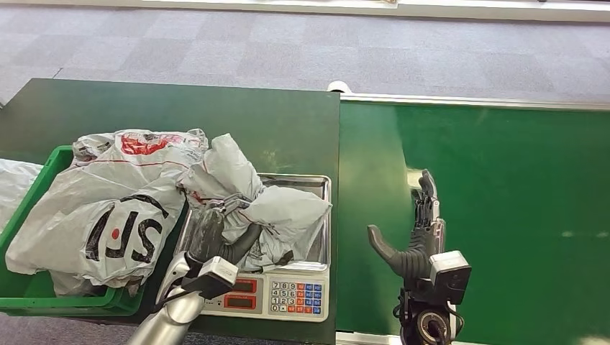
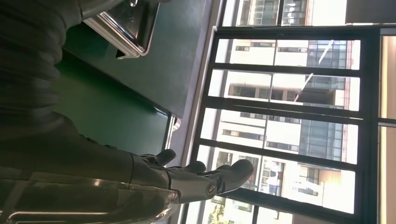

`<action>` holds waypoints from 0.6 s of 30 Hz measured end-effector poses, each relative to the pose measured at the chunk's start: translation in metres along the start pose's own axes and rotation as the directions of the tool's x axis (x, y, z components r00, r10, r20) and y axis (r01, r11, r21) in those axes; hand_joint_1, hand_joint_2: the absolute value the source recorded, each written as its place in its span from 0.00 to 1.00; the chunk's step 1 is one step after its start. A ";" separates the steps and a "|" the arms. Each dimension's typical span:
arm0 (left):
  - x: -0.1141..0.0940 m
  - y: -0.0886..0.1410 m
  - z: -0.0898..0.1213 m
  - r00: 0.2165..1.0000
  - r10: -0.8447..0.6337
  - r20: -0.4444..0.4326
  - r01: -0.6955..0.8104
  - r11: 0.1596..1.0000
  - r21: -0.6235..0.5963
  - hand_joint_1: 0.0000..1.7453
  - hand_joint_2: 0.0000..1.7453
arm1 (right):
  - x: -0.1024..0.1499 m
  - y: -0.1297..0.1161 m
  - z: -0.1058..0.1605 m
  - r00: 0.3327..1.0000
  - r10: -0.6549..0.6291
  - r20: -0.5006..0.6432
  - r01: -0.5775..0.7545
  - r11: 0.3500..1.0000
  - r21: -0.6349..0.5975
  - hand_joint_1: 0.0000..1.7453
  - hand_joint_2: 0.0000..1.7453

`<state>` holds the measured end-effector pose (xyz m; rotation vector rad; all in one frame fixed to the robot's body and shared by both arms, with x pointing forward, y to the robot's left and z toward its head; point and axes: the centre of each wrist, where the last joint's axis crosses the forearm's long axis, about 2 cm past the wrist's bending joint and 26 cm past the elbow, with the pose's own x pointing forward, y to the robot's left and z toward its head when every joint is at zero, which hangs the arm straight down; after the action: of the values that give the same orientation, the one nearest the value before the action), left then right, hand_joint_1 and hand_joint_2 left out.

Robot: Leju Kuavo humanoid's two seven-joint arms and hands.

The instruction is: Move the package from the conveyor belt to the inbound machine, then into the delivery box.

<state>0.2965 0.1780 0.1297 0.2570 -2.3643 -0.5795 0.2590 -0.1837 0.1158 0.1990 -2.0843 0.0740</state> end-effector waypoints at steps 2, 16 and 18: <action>0.003 0.005 -0.001 1.000 -0.020 0.015 0.019 0.996 0.082 1.00 1.00 | -0.001 0.000 0.001 1.000 -0.001 0.002 0.001 1.000 -0.007 0.00 1.00; 0.051 0.075 -0.033 0.879 -0.418 0.229 0.284 0.846 0.451 1.00 1.00 | -0.008 0.003 0.007 1.000 -0.009 -0.015 0.009 1.000 -0.024 0.00 1.00; 0.053 0.078 -0.033 0.876 -0.424 0.232 0.284 0.840 0.462 1.00 1.00 | -0.009 0.003 0.007 1.000 -0.010 -0.018 0.009 1.000 -0.023 0.00 1.00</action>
<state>0.2766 0.2182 0.2192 0.8788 -2.7732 -0.2875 0.2567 -0.1802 0.1046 0.1939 -2.0652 0.0465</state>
